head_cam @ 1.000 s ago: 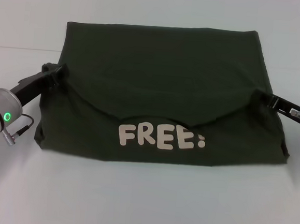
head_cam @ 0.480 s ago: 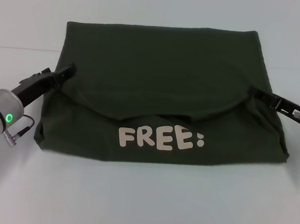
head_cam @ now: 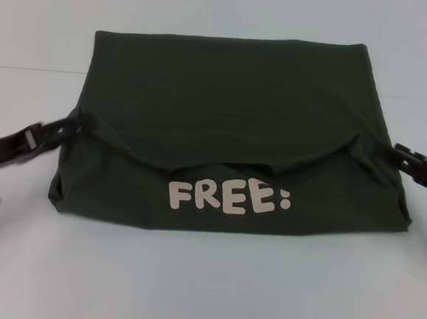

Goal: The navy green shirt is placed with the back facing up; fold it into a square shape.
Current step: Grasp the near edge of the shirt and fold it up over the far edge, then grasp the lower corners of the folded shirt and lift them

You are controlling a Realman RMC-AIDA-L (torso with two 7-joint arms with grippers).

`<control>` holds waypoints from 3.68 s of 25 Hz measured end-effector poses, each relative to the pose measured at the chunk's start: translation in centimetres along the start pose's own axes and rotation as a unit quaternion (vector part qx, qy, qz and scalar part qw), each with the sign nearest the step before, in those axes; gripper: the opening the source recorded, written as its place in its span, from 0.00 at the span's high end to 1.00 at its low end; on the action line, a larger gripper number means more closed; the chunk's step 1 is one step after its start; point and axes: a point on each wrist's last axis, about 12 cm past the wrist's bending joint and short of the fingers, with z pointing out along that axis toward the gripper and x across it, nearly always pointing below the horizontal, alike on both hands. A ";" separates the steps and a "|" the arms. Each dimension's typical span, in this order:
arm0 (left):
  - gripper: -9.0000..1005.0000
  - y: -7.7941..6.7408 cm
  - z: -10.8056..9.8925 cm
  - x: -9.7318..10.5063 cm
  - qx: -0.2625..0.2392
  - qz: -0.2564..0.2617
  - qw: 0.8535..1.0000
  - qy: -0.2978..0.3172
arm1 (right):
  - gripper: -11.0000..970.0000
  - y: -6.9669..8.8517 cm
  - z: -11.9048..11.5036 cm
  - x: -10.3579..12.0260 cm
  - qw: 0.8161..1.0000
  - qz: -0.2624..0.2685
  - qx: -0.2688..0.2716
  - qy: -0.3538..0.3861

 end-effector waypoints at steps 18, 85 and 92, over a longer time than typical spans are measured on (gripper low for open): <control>0.21 2.1 -0.8 0.2 -0.129 -0.014 0.987 0.097 | 0.21 1.1 -2.0 3.7 0.990 -0.090 -0.064 0.091; 0.94 0.7 2.7 1.1 -0.129 0.025 0.974 0.184 | 0.23 1.3 3.8 -7.7 0.925 0.053 0.179 0.330; 0.94 0.7 2.7 1.0 -0.129 0.024 0.974 0.183 | 0.23 0.8 4.2 -7.7 0.928 0.040 0.195 0.316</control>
